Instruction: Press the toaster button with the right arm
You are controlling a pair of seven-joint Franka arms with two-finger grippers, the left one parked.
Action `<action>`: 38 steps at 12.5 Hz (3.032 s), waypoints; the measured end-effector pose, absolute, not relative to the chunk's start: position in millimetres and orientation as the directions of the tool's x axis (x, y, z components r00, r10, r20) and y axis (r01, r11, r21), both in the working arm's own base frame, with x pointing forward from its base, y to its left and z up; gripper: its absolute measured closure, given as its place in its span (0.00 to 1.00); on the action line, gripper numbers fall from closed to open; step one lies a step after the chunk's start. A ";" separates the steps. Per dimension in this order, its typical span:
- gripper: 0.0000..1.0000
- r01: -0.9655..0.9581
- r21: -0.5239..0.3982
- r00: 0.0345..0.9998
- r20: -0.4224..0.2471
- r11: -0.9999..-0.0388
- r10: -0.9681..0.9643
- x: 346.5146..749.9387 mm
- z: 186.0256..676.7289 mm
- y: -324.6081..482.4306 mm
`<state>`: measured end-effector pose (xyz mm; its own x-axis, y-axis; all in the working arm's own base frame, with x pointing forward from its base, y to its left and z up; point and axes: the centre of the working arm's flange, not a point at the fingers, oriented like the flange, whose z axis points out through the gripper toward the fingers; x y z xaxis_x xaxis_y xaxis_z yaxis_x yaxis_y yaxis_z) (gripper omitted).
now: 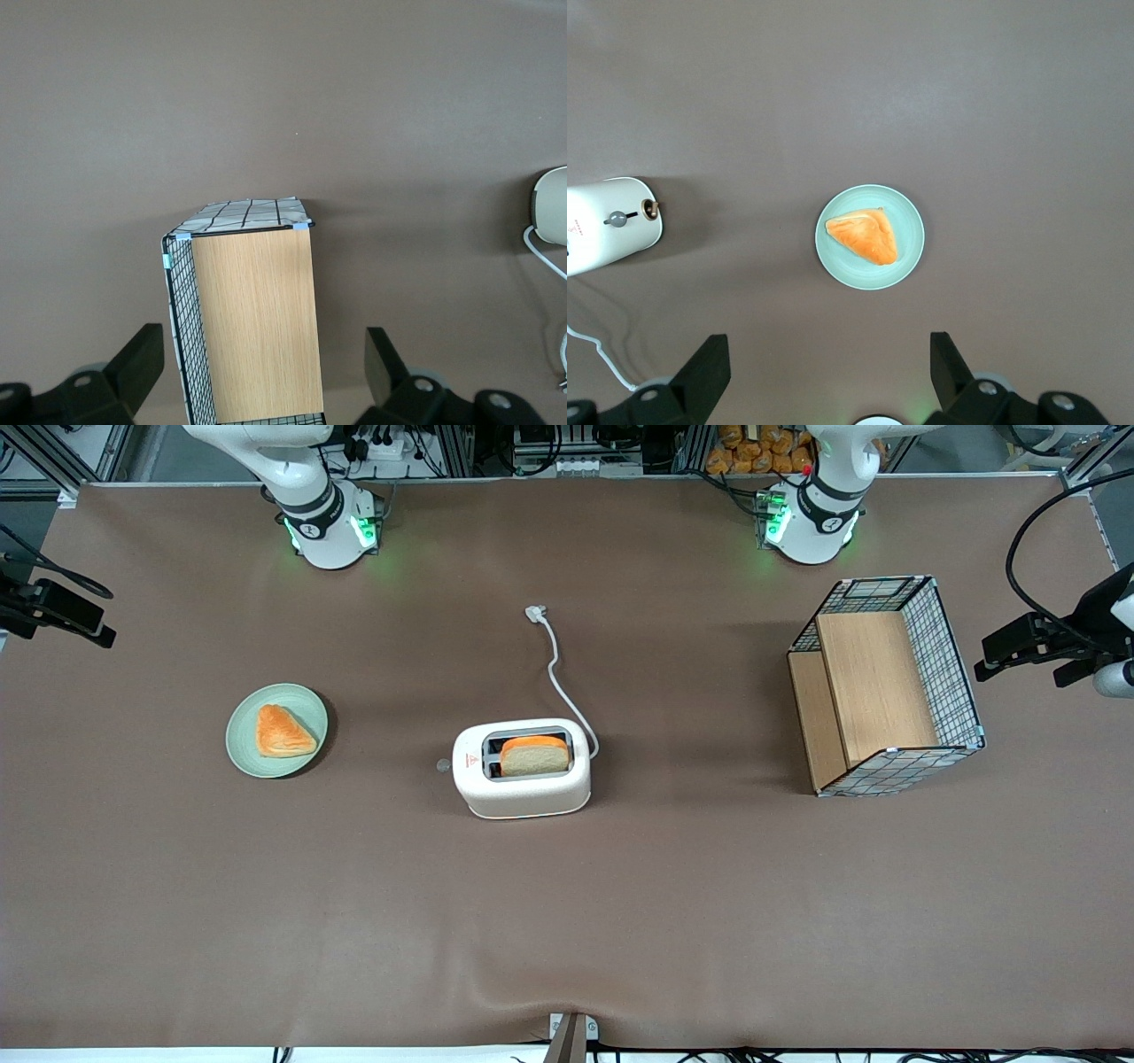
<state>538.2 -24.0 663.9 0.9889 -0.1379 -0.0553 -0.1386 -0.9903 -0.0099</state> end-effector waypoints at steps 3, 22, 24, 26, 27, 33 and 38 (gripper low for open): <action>0.00 -0.139 -0.010 0.989 -0.055 -0.990 -0.138 538.2 663.9 -24.3; 0.00 -0.068 -0.067 0.975 -0.216 -0.995 -0.052 567.3 589.3 -21.8; 0.06 -0.071 -0.122 0.975 -0.218 -0.990 -0.043 575.1 578.7 -16.8; 0.16 -0.069 -0.156 0.971 -0.239 -0.985 -0.030 581.4 564.5 -10.1; 0.30 -0.063 -0.175 0.968 -0.249 -0.983 -0.018 584.5 556.8 -2.3; 0.99 0.011 -0.249 0.968 -0.242 -0.968 0.073 592.0 509.5 71.5; 0.99 0.010 -0.315 0.972 -0.220 -0.949 0.084 590.7 458.6 127.6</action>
